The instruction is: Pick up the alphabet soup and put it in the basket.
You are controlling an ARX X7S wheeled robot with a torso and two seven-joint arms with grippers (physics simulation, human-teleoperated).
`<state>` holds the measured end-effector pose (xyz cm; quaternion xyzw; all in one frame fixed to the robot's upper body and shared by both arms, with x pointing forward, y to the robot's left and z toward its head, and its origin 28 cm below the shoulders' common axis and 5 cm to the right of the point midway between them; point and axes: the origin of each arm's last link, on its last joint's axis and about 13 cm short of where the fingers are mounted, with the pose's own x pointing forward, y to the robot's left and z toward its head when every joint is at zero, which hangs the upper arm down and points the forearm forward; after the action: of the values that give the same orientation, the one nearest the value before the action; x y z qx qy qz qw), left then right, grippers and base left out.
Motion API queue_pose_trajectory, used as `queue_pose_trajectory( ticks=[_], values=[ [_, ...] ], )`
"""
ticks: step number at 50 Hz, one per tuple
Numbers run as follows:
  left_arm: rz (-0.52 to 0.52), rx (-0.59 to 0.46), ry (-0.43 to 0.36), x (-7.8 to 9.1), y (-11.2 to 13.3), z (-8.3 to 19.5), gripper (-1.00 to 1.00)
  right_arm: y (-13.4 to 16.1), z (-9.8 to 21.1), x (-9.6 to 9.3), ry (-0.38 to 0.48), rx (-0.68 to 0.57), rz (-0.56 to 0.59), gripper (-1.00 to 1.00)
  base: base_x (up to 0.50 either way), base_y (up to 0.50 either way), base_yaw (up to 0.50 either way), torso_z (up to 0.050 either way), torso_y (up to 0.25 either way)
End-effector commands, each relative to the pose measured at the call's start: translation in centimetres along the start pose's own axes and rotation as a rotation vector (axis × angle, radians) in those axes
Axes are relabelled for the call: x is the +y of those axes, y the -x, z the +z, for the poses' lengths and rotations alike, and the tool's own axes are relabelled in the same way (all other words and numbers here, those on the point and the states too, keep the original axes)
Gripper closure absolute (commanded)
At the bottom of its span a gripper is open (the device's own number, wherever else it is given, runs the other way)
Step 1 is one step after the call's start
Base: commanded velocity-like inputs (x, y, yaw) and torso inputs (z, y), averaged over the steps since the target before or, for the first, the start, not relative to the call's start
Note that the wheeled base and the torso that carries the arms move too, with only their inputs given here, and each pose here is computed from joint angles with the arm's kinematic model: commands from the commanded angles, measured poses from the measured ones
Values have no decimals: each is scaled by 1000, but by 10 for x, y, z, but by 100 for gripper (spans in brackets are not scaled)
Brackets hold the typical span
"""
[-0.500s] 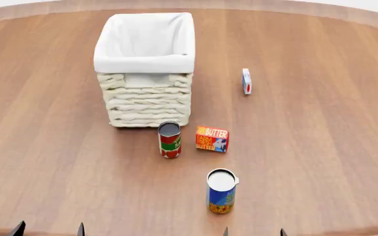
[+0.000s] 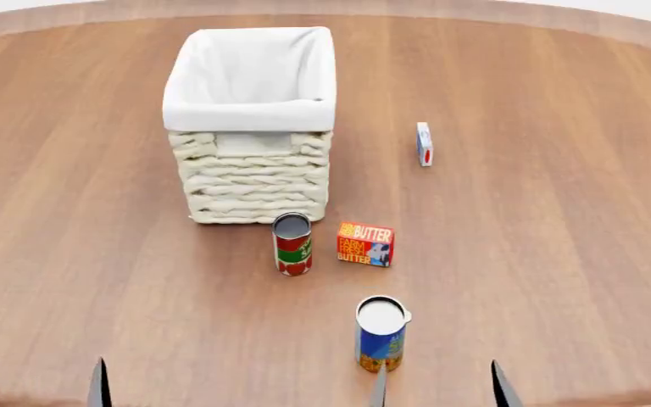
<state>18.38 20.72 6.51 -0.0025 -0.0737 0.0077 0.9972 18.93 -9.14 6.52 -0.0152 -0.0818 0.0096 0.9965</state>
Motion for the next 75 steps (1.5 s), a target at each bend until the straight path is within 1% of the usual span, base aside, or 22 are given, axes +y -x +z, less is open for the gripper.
queue_pose_trajectory(
  ticks=[1, 3, 10, 52, 53, 56, 57, 59, 75],
  values=[
    [-5, -79, 10, 0, 13, 27, -100, 10, 21, 1, -15, -70, 10, -100, 31, 0, 0, 0, 0],
    [-3, -74, 8, 0, 13, 25, -100, 9, 28, 1, -25, -69, 15, -100, 189, 0, 0, 0, 0],
    [-1, -65, 6, 1, 11, 22, -100, 8, 17, 1, -30, -56, 14, -100, 479, 0, 0, 0, 0],
    [-3, -41, 8, -1, 11, 19, -100, 11, 16, 1, -49, -62, 19, -100, 500, 0, 0, 0, 0],
    [-4, -40, 10, -1, 11, 19, -100, 10, 16, 1, -59, -70, 14, -100, 0, 0, 0, 0, 0],
    [-3, -40, 8, -1, 11, 19, -100, 9, 16, 1, -48, -55, 11, -100, 0, 0, 0, 0, 6],
    [-2, -39, 9, -1, 11, 19, -100, 9, 15, 0, -38, -52, 4, -100, 0, 480, 0, 0, 0],
    [-3, -36, 10, -1, 11, 18, -100, 9, 15, 0, -54, -49, 12, -100, 0, 490, 0, 0, 0],
    [-9, -30, 9, -2, 11, 17, -100, 10, 15, 0, -41, -43, 8, -100, 0, 500, 0, 0, 0]
  ],
)
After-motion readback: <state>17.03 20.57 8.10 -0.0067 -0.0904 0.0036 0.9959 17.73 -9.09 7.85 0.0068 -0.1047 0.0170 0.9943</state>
